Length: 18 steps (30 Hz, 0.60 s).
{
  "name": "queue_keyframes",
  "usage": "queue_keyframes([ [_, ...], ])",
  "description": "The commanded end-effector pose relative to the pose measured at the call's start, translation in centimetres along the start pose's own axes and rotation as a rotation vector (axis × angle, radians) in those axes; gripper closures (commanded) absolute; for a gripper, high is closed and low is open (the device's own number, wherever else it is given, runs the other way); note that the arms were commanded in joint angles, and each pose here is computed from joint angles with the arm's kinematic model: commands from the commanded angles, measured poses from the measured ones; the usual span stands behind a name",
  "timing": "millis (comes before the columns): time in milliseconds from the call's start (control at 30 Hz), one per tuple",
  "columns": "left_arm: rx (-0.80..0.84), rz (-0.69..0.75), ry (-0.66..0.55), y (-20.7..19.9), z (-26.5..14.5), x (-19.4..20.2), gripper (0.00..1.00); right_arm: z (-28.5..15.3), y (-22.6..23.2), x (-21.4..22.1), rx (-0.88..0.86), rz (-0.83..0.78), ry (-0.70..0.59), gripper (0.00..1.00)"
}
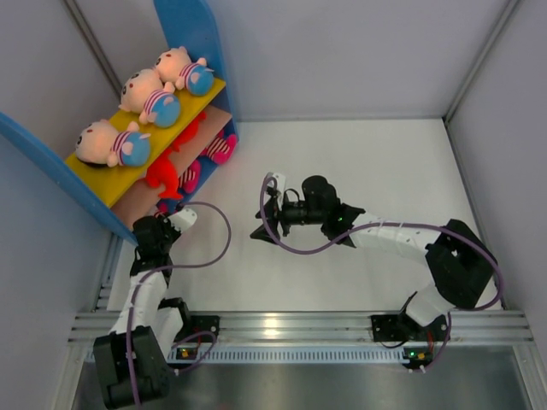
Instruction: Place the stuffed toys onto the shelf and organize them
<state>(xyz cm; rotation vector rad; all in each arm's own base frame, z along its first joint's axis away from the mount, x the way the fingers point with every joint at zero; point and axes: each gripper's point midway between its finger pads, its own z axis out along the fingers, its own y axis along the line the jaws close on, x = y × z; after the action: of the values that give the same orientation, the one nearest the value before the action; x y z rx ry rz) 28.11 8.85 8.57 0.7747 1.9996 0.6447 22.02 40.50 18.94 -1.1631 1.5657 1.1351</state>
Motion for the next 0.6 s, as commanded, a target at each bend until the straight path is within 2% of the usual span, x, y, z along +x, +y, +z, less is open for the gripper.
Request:
queue_keyframes([
  [0,-0.149,0.001,-0.058,3.5,0.1,-1.5,0.84,-1.1,0.3,-2.7,0.005,-0.048,-0.062,0.35],
  [100,-0.181,-0.002,-0.031,3.9,0.2,-0.9,0.94,-1.4,0.2,-2.7,0.017,-0.049,-0.059,0.35],
  [200,-0.190,0.006,-0.026,4.2,0.2,-0.9,0.94,-1.4,0.3,-2.8,0.019,-0.049,-0.059,0.35],
  [300,-0.195,0.006,-0.028,4.1,0.2,-0.8,0.89,-1.4,0.2,-2.9,0.022,-0.047,-0.056,0.35],
  [367,-0.193,0.004,-0.033,4.0,0.1,-0.9,0.71,-1.4,0.3,-2.9,0.020,-0.044,-0.054,0.35],
  [433,-0.163,0.002,-0.020,3.3,0.0,-0.5,0.61,-1.5,0.1,-2.8,0.028,-0.041,-0.048,0.34],
  [467,-0.149,0.000,-0.020,3.1,0.0,-0.6,0.52,-1.5,0.0,-2.8,0.034,-0.040,-0.046,0.34],
  [500,-0.137,0.000,-0.024,3.0,-0.2,-0.7,0.47,-1.5,-0.4,-2.7,0.059,-0.037,-0.043,0.34],
  [533,-0.108,0.007,-0.034,2.9,-0.4,-1.2,0.40,-1.5,-0.9,-2.6,0.083,-0.029,-0.038,0.34],
  [567,-0.014,0.010,-0.034,1.1,-0.5,-1.1,0.29,-1.5,-1.5,-2.2,0.120,-0.003,-0.021,0.33],
])
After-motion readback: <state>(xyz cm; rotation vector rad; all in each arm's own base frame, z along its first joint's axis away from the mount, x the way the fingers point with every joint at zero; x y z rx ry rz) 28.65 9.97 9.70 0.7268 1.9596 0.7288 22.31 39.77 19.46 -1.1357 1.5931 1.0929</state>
